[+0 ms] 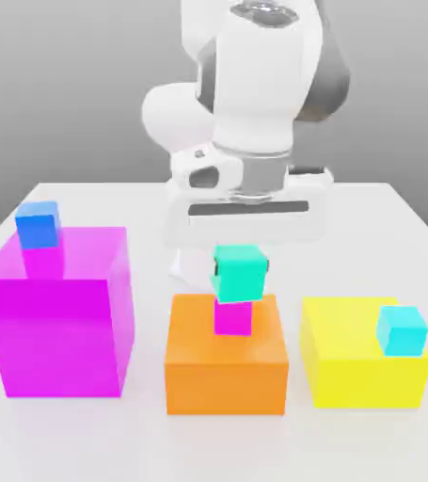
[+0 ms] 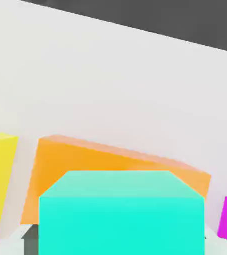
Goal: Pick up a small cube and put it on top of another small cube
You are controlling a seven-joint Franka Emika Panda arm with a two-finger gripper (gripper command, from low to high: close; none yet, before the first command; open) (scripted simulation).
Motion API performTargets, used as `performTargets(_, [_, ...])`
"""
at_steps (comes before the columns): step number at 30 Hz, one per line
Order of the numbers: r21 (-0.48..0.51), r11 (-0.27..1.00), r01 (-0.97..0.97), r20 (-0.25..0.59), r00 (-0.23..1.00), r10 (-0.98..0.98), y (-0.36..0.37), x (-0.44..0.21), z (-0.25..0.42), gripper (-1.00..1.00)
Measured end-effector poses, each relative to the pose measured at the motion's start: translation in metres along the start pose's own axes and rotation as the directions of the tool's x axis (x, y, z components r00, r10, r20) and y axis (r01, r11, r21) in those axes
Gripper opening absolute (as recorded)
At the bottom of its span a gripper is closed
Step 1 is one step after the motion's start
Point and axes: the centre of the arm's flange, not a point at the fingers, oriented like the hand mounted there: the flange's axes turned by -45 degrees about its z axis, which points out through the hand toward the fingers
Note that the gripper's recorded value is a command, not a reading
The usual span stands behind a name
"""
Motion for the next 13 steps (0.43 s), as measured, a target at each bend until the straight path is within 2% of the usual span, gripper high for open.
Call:
performTargets(4, [0.035, 0.998, 0.058, -0.009, 0.998, -0.058, -0.003, -0.03, -0.007, -1.0])
performTargets(10, [0.041, 0.997, 0.072, -0.011, 0.997, -0.071, -0.006, -0.035, 0.049, -1.0])
performTargets(11, [0.041, 0.997, 0.072, -0.011, 0.997, -0.071, -0.006, -0.035, 0.054, 1.0])
performTargets(13, [0.041, 0.997, 0.072, -0.011, 0.997, -0.071, -0.006, -0.035, 0.054, 1.0])
